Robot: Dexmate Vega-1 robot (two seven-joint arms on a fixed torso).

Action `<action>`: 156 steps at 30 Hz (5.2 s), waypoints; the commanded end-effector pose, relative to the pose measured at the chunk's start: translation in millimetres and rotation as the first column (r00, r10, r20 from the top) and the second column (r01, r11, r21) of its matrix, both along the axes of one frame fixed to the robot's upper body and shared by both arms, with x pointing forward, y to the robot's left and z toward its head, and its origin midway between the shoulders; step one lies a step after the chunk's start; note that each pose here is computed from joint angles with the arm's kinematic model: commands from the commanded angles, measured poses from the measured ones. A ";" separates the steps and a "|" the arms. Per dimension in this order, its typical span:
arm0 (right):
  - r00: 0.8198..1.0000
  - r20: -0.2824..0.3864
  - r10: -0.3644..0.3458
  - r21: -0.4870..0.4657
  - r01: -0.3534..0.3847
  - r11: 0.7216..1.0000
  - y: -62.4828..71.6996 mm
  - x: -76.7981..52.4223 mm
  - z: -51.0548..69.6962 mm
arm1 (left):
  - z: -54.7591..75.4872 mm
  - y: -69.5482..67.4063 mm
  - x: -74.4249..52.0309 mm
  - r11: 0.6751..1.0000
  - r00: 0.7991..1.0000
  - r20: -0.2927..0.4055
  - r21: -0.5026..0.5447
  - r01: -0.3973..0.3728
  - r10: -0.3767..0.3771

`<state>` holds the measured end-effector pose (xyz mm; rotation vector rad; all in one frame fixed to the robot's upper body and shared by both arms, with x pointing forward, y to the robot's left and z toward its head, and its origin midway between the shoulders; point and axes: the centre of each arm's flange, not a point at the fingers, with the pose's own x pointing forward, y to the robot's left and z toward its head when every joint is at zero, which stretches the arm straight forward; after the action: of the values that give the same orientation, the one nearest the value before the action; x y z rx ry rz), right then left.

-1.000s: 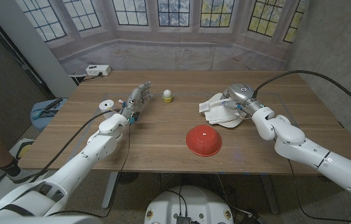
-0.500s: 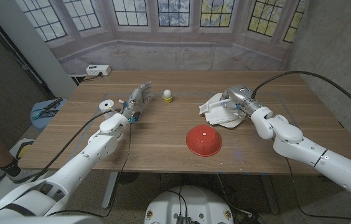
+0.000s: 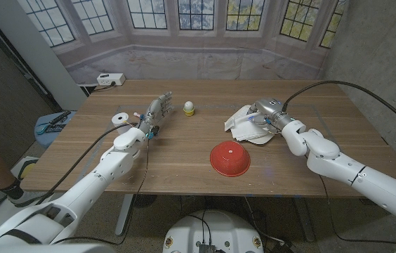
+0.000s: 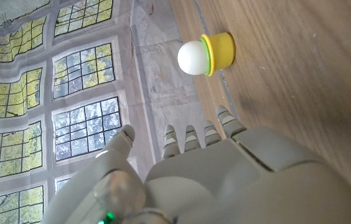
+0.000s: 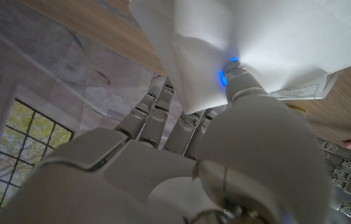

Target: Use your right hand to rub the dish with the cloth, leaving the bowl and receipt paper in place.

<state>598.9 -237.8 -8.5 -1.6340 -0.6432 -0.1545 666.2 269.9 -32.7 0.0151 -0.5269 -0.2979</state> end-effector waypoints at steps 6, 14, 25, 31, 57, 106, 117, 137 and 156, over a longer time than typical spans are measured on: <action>0.997 -0.074 -0.021 -0.014 0.021 1.000 -13.0 6.2 2.2 | -1.0 -4.9 3.9 1.000 1.000 -0.012 0.005 0.005 -0.005; 0.994 -0.104 -0.037 -0.027 0.034 0.999 -16.9 7.1 4.0 | -1.2 -5.2 6.1 1.000 1.000 -0.016 0.003 0.004 -0.004; 0.986 -0.161 -0.052 -0.031 0.047 0.998 -18.8 11.1 5.1 | 2.6 -5.2 9.1 1.000 1.000 -0.013 0.004 0.001 -0.001; 0.981 -0.186 -0.057 -0.027 0.053 0.998 -17.5 14.1 7.1 | 4.6 -4.3 10.9 1.000 1.000 -0.015 0.005 0.000 0.000; 0.945 -0.322 -0.057 -0.028 0.051 0.998 -12.7 5.0 28.2 | 8.1 -6.3 14.4 1.000 1.000 -0.012 0.008 0.005 -0.004; 0.949 -0.300 0.099 0.147 -0.056 0.988 1.4 -24.0 33.9 | 13.1 -4.3 12.7 1.000 1.000 -0.002 0.025 -0.018 0.018; 0.954 -0.276 0.116 0.202 -0.061 0.978 7.6 -21.9 25.8 | 14.5 -3.8 13.4 1.000 1.000 0.002 0.025 -0.018 0.018; 0.969 -0.235 0.072 0.211 -0.021 0.977 19.2 -19.7 9.1 | 15.4 0.3 13.5 0.999 1.000 0.010 0.024 -0.025 0.025; 0.959 -0.283 -0.028 0.124 0.065 0.990 14.5 -25.9 -7.7 | 15.4 -5.0 13.9 0.999 1.000 0.009 0.035 -0.013 0.013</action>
<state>576.5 -220.1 -7.2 -1.4606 -0.4161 0.0086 680.2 269.1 -16.5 0.0487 -0.5323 -0.2853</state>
